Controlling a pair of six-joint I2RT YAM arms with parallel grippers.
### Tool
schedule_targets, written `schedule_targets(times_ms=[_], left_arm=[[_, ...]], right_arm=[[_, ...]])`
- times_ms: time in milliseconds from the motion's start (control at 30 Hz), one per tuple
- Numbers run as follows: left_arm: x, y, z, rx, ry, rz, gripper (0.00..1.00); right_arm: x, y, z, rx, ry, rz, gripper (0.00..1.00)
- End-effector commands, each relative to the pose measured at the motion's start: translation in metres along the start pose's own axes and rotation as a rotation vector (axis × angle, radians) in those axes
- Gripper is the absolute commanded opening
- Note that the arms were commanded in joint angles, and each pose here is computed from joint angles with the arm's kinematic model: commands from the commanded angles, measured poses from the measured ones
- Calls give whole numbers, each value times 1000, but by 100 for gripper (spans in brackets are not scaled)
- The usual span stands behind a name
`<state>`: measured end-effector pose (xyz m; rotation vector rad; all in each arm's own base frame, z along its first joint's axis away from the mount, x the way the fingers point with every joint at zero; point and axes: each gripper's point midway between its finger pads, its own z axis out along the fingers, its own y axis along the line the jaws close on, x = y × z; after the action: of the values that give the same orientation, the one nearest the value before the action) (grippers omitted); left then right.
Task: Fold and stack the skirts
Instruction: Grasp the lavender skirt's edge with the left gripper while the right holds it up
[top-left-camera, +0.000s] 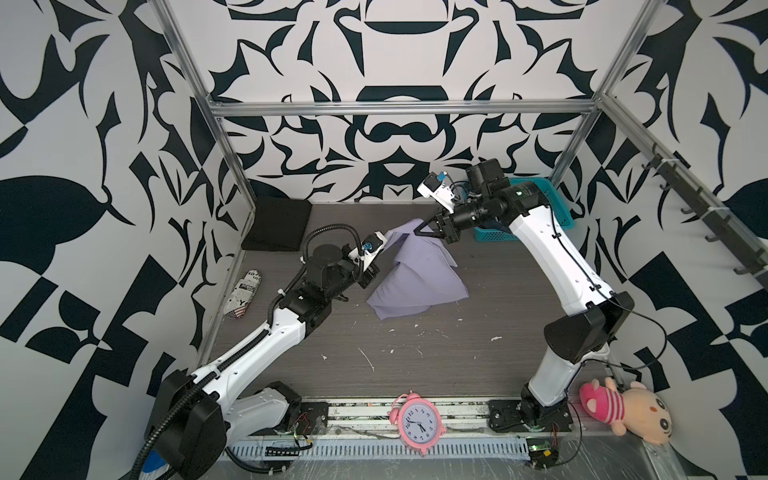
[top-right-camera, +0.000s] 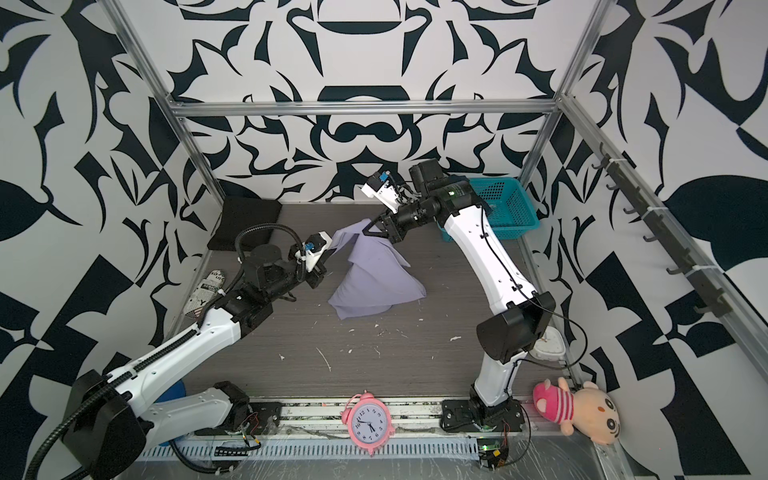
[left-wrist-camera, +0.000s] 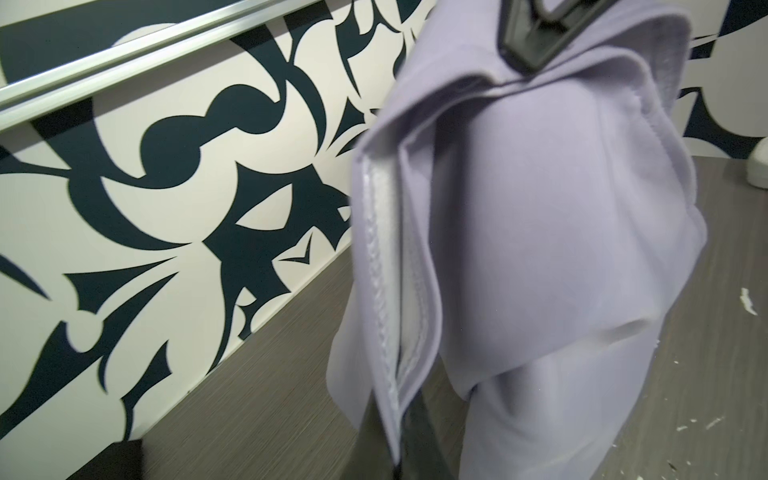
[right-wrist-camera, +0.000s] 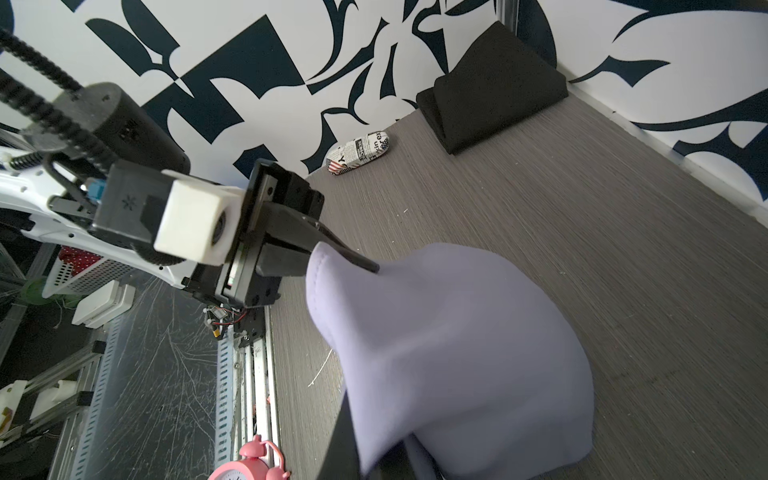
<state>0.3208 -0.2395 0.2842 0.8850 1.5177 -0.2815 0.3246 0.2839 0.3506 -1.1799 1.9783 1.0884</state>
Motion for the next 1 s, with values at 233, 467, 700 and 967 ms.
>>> schedule_targets(times_ms=[233,467,700,967], left_arm=[[-41,35,-30,-115,39,52,0],[-32,30,-34,-76,128,36,0],[-36,25,-38,-16,196,34,0],[-57,44,-38,-87,184,14,0]], right_arm=[[-4,-10,-5,107,-25,-96,17],[14,-47,18,160,34,-48,50],[29,-50,34,110,12,-19,54],[44,-35,38,51,-43,-57,57]])
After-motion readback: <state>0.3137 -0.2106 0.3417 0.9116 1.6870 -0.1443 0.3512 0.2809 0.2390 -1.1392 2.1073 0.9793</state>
